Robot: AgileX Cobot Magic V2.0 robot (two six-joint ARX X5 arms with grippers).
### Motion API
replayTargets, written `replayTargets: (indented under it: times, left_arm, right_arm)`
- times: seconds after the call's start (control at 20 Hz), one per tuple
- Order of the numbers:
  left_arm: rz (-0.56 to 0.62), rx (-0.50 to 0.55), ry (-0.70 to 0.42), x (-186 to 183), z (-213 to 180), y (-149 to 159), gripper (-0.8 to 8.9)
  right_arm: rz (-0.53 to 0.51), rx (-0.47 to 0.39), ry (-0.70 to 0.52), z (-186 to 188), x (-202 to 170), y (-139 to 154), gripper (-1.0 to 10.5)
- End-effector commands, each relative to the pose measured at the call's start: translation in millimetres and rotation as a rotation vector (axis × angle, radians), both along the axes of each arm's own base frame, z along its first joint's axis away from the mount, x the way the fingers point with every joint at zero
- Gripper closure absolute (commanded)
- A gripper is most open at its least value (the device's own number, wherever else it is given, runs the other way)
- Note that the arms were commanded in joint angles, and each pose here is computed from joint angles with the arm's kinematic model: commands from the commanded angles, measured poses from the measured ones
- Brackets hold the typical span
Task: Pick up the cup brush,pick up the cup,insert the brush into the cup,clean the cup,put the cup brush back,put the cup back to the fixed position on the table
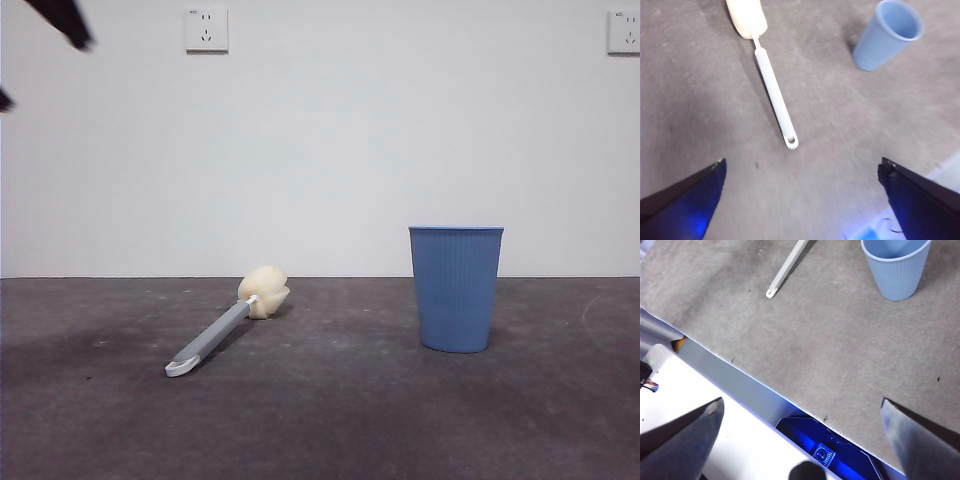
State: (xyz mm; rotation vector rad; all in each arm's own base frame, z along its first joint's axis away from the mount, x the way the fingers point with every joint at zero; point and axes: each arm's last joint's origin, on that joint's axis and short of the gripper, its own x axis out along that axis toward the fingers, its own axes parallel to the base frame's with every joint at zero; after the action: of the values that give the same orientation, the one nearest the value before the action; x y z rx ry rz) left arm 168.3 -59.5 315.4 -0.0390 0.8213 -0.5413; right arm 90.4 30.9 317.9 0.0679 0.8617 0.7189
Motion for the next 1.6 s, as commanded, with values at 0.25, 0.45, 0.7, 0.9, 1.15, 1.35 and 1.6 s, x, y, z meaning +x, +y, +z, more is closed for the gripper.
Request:
replayTargets:
  times: [0.25, 0.45, 0.7, 0.9, 1.15, 1.35, 1.6]
  left_arm:
    - [0.096, 0.148, 0.043, 56.2, -39.1, -67.7, 2.84]
    - [0.113, 0.163, 0.102, 86.4, -81.3, -97.3, 2.84]
    - [0.158, 0.246, 0.139, 108.0, -125.2, -111.1, 2.84]
    - [0.188, 0.283, 0.163, 113.8, -142.6, -113.4, 2.84]
    - [0.191, 0.302, 0.186, 115.6, -152.3, -114.6, 3.72]
    - [0.196, 0.311, 0.185, 115.4, -152.6, -114.2, 5.07]
    - [0.177, 0.31, 0.201, 113.8, -155.6, -117.0, 5.12]
  right_arm:
    - [-0.01, 0.011, 0.004, 1.1, 0.1, 0.3, 3.2]
    - [-0.012, 0.012, 0.005, 1.1, 0.1, 0.3, 3.3]
    - [-0.012, 0.012, 0.005, 1.1, 0.1, 0.3, 3.3]
    - [-0.011, 0.012, 0.004, 1.2, 0.2, 0.3, 3.3]
    - [-0.011, 0.012, 0.003, 1.2, 0.2, 0.3, 3.3]
    - [-0.011, 0.013, 0.002, 1.3, 0.3, 0.3, 3.3]
    - [-0.011, 0.013, 0.002, 1.3, 0.3, 0.3, 3.3]
